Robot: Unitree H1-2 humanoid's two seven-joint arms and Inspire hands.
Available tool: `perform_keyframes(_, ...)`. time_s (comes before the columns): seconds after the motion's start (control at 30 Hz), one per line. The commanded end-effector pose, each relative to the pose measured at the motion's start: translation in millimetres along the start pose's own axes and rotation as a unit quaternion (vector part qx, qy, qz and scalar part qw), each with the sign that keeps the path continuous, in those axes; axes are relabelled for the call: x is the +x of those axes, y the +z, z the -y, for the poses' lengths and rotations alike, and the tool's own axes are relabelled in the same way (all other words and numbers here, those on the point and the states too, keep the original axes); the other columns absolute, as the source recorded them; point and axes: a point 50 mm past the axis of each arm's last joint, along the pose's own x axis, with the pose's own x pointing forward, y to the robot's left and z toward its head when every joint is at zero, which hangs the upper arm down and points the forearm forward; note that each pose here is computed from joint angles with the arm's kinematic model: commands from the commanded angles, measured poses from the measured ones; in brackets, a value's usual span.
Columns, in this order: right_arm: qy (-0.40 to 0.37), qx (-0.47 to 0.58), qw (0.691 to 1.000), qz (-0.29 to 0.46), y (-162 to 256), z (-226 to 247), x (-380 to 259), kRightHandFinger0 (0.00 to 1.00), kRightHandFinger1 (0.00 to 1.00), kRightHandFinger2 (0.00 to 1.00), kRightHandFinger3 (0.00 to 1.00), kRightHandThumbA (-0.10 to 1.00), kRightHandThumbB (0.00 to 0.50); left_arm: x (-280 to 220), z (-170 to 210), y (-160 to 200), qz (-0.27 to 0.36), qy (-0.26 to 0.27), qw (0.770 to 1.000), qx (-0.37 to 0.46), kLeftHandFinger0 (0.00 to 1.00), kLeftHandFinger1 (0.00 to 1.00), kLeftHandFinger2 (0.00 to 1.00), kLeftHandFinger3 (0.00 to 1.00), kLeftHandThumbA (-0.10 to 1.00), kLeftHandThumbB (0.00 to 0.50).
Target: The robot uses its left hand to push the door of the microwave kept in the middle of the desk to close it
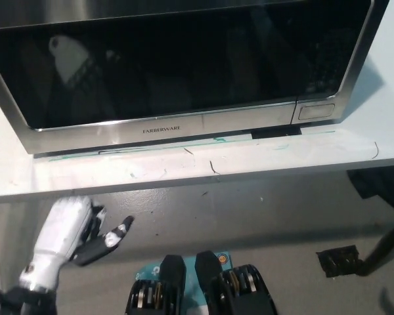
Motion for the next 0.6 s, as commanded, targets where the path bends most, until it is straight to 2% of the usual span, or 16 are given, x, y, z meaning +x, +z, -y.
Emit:
perform_keyframes(0.0, 0.005, -0.002, 0.999, 0.040, 22.3, 0.4, 14.0, 1.00, 1.00, 1.00, 0.98, 0.54, 0.176, 1.3, -5.7, -9.2, -0.008, 0.073, 0.996, -0.048, 0.00, 0.00, 0.00, 0.00, 0.71, 0.000)
perform_keyframes(0.03, 0.005, 0.007, 0.999, 0.036, 22.4, -0.2, 14.1, 1.00, 1.00, 1.00, 1.00, 0.53, 0.182, 3.0, -2.8, -10.9, -0.022, 0.075, 0.996, -0.046, 0.00, 0.00, 0.00, 0.00, 0.70, 0.000)
perform_keyframes(0.07, 0.000, 0.005, 0.999, 0.034, 24.1, -1.9, 13.4, 1.00, 1.00, 1.00, 1.00, 0.52, 0.180, -0.1, 5.1, -16.4, -0.059, 0.070, 0.994, -0.065, 0.00, 0.00, 0.00, 0.00, 0.80, 0.000)
perform_keyframes(0.13, 0.000, 0.004, 0.999, 0.034, 24.8, -2.1, 13.4, 1.00, 1.00, 1.00, 1.00, 0.52, 0.176, -1.4, 9.0, -18.9, -0.067, 0.077, 0.992, -0.076, 0.00, 0.00, 0.00, 0.00, 0.80, 0.000)
perform_keyframes(0.23, 0.000, 0.010, 0.999, 0.033, 25.9, -2.0, 13.4, 1.00, 1.00, 1.00, 1.00, 0.50, 0.178, -8.4, 24.7, -28.0, -0.110, 0.090, 0.985, -0.094, 0.00, 0.00, 0.00, 0.00, 0.91, 0.000)
perform_keyframes(0.27, 0.001, 0.005, 0.999, 0.036, 26.9, -1.3, 13.8, 1.00, 1.00, 1.00, 1.00, 0.50, 0.165, -8.8, 29.0, -30.3, -0.124, 0.091, 0.982, -0.109, 0.00, 0.00, 0.00, 0.00, 0.92, 0.000)
perform_keyframes(0.3, 0.003, -0.014, 0.999, 0.036, 25.8, 0.5, 14.6, 1.00, 1.00, 1.00, 1.00, 0.55, 0.170, -10.9, 35.7, -35.0, -0.165, 0.082, 0.977, -0.110, 0.00, 0.00, 0.00, 0.00, 1.00, 0.000)
perform_keyframes(0.37, 0.001, -0.018, 0.999, 0.032, 25.4, 0.8, 14.8, 1.00, 1.00, 1.00, 1.00, 0.56, 0.176, -10.3, 39.0, -37.4, -0.179, 0.087, 0.971, -0.129, 0.00, 0.00, 0.00, 0.00, 0.95, 0.000)
perform_keyframes(0.4, 0.002, -0.012, 0.999, 0.034, 24.9, 0.9, 14.5, 1.00, 1.00, 1.00, 1.00, 0.56, 0.181, -9.0, 41.0, -38.3, -0.208, 0.083, 0.963, -0.148, 0.00, 0.00, 0.00, 0.00, 0.93, 0.000)
perform_keyframes(0.43, 0.005, -0.007, 0.999, 0.033, 24.5, -1.3, 15.1, 1.00, 1.00, 1.00, 1.00, 0.54, 0.181, -5.5, 43.2, -42.6, -0.228, 0.079, 0.959, -0.150, 0.01, 0.00, 0.02, 0.06, 0.96, 0.000)
perform_keyframes(0.47, 0.006, -0.002, 0.999, 0.032, 23.3, -1.3, 15.2, 1.00, 1.00, 1.00, 1.00, 0.54, 0.191, -2.2, 46.4, -45.5, -0.237, 0.078, 0.955, -0.163, 0.00, 0.00, 0.02, 0.11, 0.94, 0.000)
perform_keyframes(0.57, 0.007, -0.003, 0.999, 0.033, 24.6, -0.8, 16.9, 1.00, 1.00, 1.00, 1.00, 0.52, 0.183, 7.4, 52.1, -48.7, -0.247, 0.087, 0.948, -0.181, 0.00, 0.00, 0.01, 0.16, 0.87, 0.000)
